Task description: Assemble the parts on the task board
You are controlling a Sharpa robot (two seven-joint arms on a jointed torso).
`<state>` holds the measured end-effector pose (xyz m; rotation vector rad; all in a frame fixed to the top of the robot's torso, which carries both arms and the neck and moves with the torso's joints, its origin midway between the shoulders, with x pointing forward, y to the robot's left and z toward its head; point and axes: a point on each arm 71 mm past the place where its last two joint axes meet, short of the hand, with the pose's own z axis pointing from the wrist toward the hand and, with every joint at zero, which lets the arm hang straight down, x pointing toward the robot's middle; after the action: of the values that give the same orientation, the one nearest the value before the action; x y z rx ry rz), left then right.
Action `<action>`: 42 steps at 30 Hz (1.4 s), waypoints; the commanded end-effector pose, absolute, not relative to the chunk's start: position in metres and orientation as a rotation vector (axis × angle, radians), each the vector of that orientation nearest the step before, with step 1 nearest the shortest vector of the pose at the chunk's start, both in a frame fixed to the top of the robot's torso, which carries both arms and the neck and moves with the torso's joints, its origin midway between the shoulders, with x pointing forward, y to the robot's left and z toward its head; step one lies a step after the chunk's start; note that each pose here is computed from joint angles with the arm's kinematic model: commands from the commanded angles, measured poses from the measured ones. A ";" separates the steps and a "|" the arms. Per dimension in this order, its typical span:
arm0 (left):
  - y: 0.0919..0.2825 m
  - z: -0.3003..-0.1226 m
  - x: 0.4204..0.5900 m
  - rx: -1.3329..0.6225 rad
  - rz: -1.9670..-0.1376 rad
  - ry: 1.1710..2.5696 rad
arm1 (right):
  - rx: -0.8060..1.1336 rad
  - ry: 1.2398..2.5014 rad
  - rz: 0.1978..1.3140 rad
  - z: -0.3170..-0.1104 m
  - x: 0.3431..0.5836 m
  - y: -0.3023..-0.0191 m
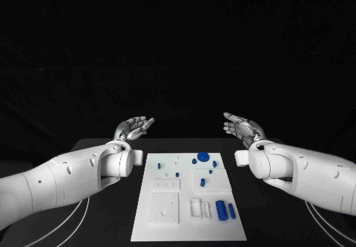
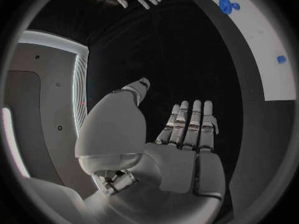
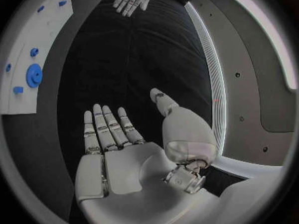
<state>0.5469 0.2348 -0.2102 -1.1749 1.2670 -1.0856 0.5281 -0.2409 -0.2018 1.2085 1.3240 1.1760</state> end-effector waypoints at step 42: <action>0.234 -0.185 0.531 -1.135 -1.339 1.463 | -0.206 1.641 0.581 -0.186 0.567 -0.205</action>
<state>0.5329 0.2390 -0.1881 -1.1704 1.4579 -1.2900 0.5684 -0.2091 -0.1839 -0.0260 1.6358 0.6931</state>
